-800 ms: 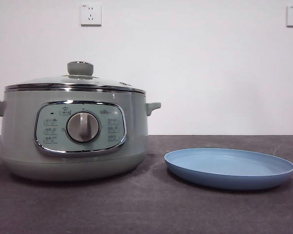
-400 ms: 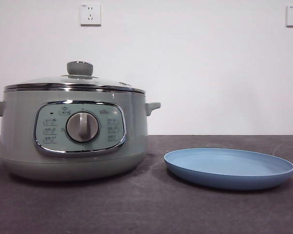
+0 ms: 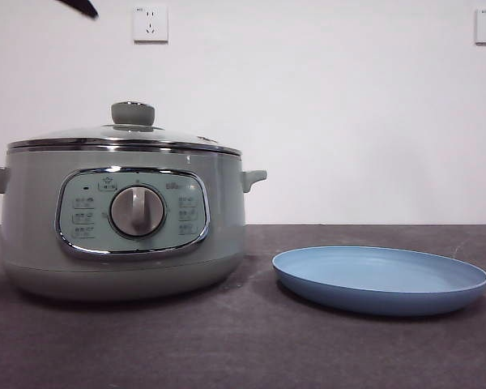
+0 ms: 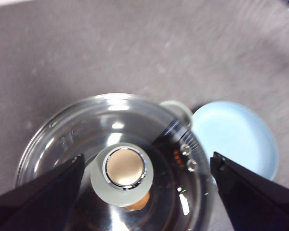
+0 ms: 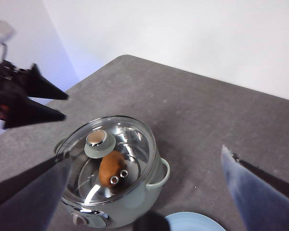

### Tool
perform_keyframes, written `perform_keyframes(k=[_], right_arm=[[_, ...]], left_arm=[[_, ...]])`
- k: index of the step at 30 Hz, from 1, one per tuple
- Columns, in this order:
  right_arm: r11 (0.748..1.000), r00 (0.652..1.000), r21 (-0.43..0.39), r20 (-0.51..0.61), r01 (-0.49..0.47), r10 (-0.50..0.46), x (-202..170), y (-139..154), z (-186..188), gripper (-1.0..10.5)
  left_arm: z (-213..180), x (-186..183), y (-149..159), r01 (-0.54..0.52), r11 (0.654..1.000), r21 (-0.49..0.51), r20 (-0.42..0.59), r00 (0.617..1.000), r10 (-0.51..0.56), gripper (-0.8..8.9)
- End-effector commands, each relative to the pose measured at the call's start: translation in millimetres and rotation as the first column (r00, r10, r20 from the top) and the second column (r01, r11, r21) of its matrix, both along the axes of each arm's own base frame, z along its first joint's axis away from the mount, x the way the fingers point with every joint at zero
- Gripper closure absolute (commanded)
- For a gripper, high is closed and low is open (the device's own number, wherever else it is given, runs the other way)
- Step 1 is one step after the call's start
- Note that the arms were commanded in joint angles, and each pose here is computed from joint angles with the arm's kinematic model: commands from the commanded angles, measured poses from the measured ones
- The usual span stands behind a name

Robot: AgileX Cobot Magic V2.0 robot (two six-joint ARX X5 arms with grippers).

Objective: Take the potato out from the steamer,put the potato on the plate,close the lid

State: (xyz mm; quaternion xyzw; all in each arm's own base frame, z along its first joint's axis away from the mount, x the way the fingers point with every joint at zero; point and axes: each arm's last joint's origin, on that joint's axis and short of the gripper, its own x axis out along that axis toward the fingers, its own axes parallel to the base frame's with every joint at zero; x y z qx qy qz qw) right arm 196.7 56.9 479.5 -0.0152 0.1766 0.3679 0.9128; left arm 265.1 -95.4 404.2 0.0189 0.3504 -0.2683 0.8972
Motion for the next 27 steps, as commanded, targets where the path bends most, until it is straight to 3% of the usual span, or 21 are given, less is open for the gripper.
perform_keyframes(k=[1,11,27], right_arm=[[1.000,1.000,-0.004,-0.001,-0.006,0.006,-0.3,0.7,0.0,3.8],[1.000,0.999,-0.011,-0.033,-0.006,0.006,-1.5,0.5,-2.7,3.8],[1.000,0.999,-0.013,-0.041,-0.005,0.005,-1.8,0.3,-3.4,3.8]], left_arm=[[-13.4,12.3,-11.1,0.004,0.999,0.047,-0.029,1.000,-0.003,3.73],[-55.7,44.2,-32.8,-0.023,0.984,0.178,-0.129,0.991,0.046,3.73],[-67.0,50.5,-35.3,-0.014,0.980,0.200,-0.169,0.985,0.048,3.75]])
